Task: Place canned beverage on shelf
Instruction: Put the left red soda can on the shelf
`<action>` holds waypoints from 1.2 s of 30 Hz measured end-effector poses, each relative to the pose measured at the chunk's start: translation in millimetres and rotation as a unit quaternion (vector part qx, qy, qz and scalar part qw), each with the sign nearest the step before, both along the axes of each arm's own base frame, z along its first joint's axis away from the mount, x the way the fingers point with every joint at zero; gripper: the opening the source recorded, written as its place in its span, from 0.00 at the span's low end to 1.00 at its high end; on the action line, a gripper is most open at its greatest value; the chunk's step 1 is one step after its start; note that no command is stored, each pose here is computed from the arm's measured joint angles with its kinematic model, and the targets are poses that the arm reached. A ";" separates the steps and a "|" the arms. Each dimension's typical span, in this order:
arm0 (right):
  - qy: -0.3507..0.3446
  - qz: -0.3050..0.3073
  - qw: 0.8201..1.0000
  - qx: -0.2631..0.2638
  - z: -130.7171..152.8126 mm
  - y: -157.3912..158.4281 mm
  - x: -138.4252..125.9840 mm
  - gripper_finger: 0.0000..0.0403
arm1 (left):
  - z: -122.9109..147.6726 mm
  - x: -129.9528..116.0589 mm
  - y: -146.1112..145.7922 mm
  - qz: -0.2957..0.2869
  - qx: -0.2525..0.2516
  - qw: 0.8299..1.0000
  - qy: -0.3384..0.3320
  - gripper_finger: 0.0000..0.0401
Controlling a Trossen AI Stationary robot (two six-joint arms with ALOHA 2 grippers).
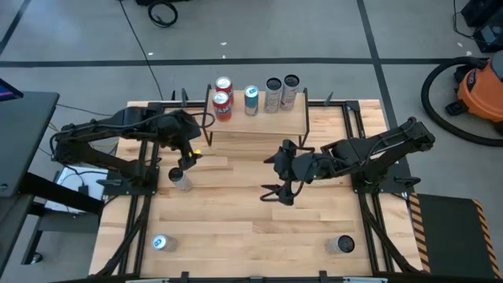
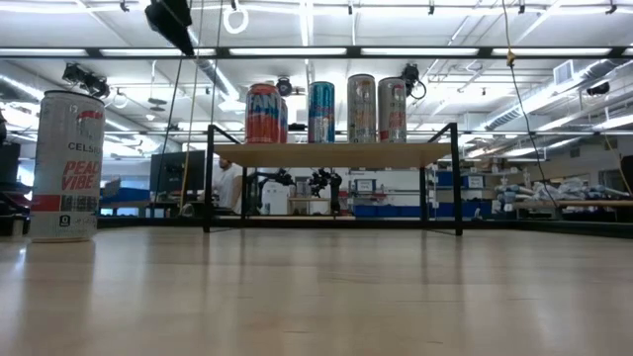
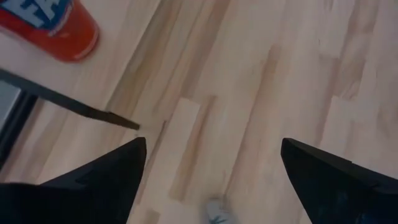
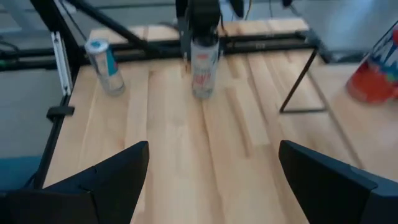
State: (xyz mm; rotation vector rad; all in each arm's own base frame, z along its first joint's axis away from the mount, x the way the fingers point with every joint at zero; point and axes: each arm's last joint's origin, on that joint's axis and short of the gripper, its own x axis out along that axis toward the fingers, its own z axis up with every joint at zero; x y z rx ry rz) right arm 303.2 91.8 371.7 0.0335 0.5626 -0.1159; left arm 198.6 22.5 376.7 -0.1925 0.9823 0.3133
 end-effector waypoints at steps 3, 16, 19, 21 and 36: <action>-0.011 0.002 1.000 -0.008 2.1 -4.6 2.9 0.92 | -0.9 -3.6 -5.6 0.012 -0.013 1.000 0.010 0.93; -0.005 -0.012 1.000 -0.014 1.3 -16.4 5.5 0.92 | -7.0 -24.2 -31.4 0.090 -0.063 0.991 0.081 0.93; -0.005 -0.013 1.000 -0.014 1.3 -16.7 5.6 0.92 | -7.5 -26.0 -36.1 0.096 -0.070 0.989 0.086 0.93; -0.005 -0.013 1.000 -0.014 1.3 -16.6 5.6 0.92 | -7.4 -26.1 -39.6 0.093 -0.073 0.989 0.085 0.93; 0.003 -0.008 1.000 -0.007 0.1 -15.7 4.7 0.92 | -6.5 -36.7 -74.9 0.055 -0.032 0.996 0.067 0.93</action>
